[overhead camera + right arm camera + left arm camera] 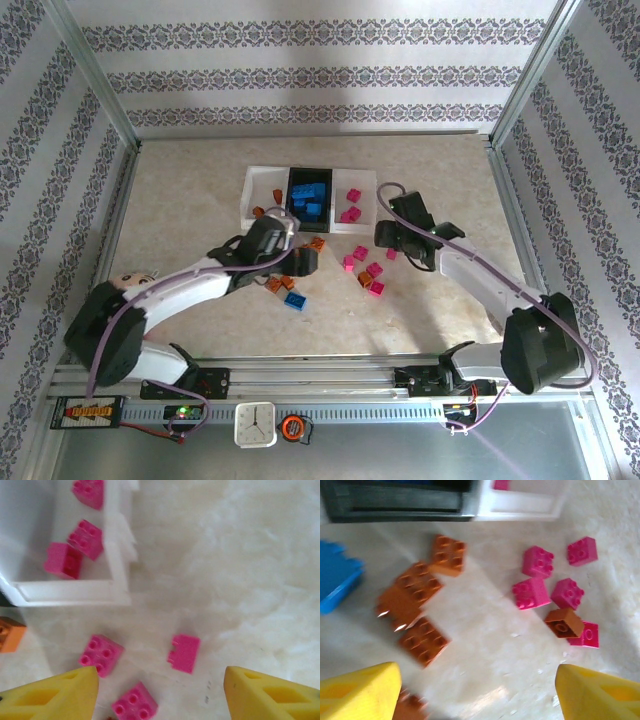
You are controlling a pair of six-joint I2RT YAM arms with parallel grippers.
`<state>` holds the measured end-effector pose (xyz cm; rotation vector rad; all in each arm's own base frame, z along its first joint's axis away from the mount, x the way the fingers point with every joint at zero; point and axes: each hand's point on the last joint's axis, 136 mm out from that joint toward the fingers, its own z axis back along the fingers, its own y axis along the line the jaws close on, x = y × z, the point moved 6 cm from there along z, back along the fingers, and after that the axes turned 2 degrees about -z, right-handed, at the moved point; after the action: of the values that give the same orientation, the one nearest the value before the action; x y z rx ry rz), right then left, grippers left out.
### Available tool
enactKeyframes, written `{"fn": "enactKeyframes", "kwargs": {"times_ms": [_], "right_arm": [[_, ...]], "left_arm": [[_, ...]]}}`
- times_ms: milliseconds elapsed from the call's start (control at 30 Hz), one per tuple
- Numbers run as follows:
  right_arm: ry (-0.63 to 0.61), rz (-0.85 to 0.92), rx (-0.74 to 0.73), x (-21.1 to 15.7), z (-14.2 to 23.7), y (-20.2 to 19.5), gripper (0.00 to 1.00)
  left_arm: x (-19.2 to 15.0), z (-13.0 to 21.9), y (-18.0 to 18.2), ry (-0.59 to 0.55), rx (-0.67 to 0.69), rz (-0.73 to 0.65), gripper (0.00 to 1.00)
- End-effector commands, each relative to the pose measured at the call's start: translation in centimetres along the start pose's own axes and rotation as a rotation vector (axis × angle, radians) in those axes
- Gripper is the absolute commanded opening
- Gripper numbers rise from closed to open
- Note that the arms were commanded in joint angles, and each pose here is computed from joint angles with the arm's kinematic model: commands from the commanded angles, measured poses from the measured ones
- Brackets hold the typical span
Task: Sort the legos into containers by color
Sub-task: Pick up the lego from the center of the table.
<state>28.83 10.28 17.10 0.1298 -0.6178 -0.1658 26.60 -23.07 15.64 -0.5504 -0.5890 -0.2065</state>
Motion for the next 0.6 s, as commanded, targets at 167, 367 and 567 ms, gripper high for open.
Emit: {"fn": "enactKeyframes", "kwargs": {"times_ms": [167, 367, 567], "right_arm": [[-0.054, -0.084, 0.009, -1.3, 2.5, -2.7, 0.67], [-0.068, -0.097, 0.038, -1.8, 3.5, -3.3, 0.67], [-0.079, -0.105, 0.074, -2.0, 4.2, -3.2, 0.67]], "left_arm": [[1.1, -7.8, -5.7, 0.096, -0.005, -0.182, 0.69], [0.1, -10.9, -5.6, 0.15, 0.057, -0.204, 0.65], [-0.1, -13.0, -4.6, 0.153, 0.13, -0.221, 0.56]]}}
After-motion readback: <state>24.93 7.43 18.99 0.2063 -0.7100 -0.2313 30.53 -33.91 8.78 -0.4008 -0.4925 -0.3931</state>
